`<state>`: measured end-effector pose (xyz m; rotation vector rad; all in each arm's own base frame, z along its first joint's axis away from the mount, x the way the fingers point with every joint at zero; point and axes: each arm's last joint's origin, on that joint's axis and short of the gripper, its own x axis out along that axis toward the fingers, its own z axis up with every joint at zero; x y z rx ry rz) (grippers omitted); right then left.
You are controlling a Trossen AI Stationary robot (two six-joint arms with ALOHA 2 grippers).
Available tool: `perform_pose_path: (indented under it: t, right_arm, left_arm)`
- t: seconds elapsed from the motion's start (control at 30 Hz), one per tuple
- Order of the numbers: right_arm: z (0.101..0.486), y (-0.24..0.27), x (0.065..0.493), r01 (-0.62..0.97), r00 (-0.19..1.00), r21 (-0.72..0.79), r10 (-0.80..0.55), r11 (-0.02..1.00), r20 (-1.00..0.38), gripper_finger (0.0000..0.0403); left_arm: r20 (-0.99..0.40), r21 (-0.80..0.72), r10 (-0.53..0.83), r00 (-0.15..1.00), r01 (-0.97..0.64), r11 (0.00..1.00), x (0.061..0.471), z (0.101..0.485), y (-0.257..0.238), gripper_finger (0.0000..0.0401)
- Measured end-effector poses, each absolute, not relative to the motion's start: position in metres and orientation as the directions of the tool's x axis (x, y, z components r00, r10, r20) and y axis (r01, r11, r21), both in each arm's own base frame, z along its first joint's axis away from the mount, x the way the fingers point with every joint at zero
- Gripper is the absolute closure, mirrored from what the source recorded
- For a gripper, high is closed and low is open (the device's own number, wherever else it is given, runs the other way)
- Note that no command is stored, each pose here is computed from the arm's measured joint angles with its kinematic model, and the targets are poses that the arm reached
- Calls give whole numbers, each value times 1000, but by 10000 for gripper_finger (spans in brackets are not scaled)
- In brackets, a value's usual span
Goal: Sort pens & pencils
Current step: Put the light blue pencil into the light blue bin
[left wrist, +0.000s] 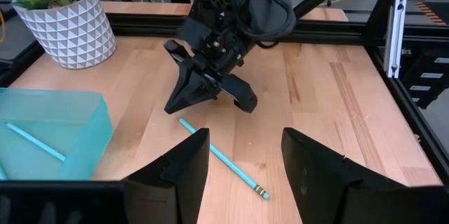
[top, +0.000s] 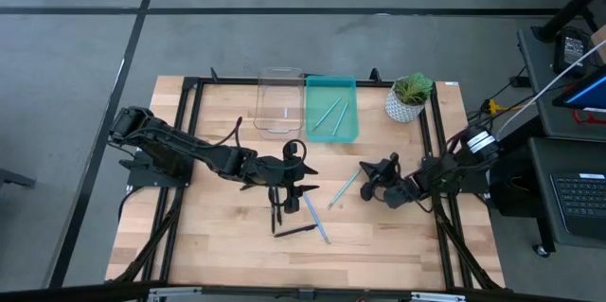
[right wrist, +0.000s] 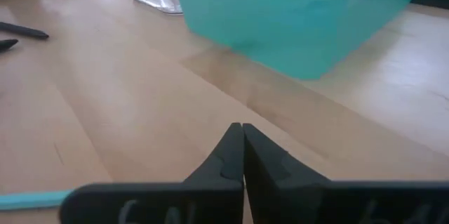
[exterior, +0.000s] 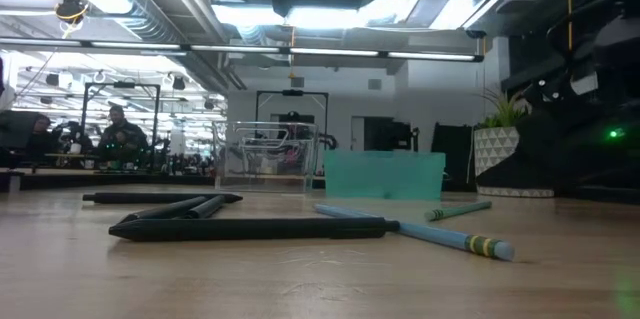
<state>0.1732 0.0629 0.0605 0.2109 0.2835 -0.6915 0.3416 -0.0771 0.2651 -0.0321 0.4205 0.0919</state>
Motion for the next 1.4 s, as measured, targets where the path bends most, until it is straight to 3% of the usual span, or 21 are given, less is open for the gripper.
perform_pose_path:
  t: [0.9, 1.23, 1.4]
  right_arm:
    - [43, 65, 176, 666, 709, 67, -604, 742, -364, 403]
    - [43, 65, 176, 665, 709, 66, -602, 744, -367, 403]
    - [43, 65, 176, 666, 709, 68, -602, 743, -368, 403]
  left_arm:
    - [-410, -14, 81, 909, -95, 995, 342, 265, -77, 228]
    - [-428, -215, 78, 900, -185, 959, 351, 254, -70, 219]
    - [-498, -255, 82, 863, -236, 938, 368, 219, -64, 201]
